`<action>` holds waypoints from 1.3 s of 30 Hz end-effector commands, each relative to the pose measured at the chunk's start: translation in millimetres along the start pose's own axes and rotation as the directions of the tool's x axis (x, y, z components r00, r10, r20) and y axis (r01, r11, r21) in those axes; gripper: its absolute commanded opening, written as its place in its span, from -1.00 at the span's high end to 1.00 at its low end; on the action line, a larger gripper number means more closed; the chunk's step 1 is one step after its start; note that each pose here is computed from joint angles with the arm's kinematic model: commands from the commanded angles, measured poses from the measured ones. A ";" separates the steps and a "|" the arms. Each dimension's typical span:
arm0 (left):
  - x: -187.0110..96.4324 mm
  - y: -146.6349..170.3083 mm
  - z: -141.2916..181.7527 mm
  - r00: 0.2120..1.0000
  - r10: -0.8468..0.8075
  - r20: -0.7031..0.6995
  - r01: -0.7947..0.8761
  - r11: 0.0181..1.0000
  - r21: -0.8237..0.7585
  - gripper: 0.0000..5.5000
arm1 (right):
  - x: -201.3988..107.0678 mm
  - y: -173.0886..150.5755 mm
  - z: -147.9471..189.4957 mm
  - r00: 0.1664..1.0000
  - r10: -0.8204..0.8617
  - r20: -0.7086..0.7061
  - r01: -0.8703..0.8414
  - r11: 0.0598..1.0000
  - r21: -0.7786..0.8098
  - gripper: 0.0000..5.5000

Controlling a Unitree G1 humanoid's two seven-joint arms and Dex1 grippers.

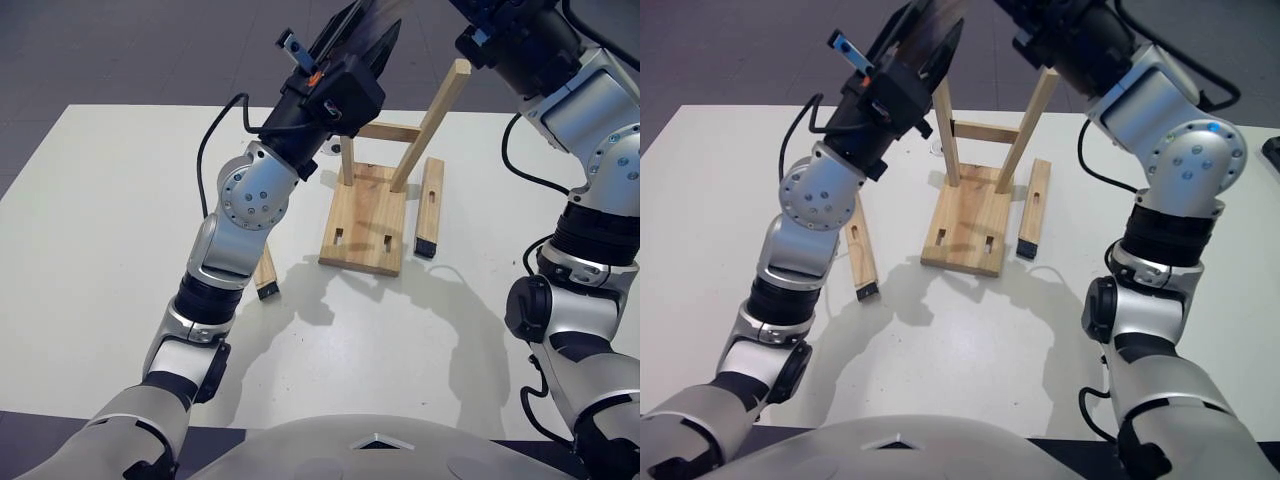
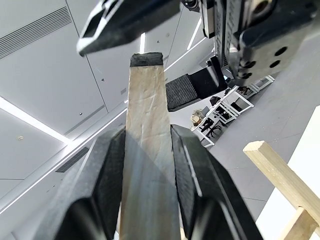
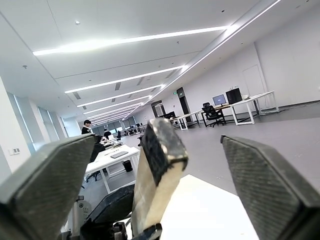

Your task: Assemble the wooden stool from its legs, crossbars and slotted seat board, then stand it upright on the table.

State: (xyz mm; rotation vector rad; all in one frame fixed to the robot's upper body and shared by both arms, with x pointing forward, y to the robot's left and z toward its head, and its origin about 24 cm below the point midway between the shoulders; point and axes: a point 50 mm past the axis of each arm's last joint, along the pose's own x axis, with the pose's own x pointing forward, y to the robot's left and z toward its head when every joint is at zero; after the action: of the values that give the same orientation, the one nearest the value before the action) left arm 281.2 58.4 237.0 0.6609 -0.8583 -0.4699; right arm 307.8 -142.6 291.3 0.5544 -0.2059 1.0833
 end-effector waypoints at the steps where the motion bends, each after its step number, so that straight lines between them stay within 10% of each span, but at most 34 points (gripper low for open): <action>1: 3.3 0.9 2.2 1.000 0.010 0.018 -0.010 1.000 0.002 0.53 | -0.7 2.0 -4.8 1.000 0.022 -0.012 -0.022 0.999 0.024 -0.39; 22: 5.4 -6.9 -4.7 1.000 -0.015 0.008 0.015 1.000 0.008 0.53 | 1.2 6.8 -8.6 0.998 0.061 0.027 -0.062 0.997 0.055 0.73; 30: 7.0 -6.3 -9.4 1.000 0.001 -0.011 -0.001 1.000 0.002 0.53 | -0.6 12.5 -10.6 0.996 0.078 0.048 -0.081 0.995 0.058 0.74; 39: 6.5 1.8 -2.8 0.999 0.043 -0.024 -0.047 0.981 -0.188 -0.05 | -9.2 1.6 -1.5 0.994 -0.039 0.103 0.036 0.999 0.026 0.85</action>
State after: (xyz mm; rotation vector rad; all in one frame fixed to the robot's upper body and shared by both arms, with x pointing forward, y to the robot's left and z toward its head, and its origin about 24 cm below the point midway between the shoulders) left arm 291.0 53.5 234.5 0.5294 -0.8055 -0.4763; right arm 299.6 -138.9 285.3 0.6396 -0.2546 1.0813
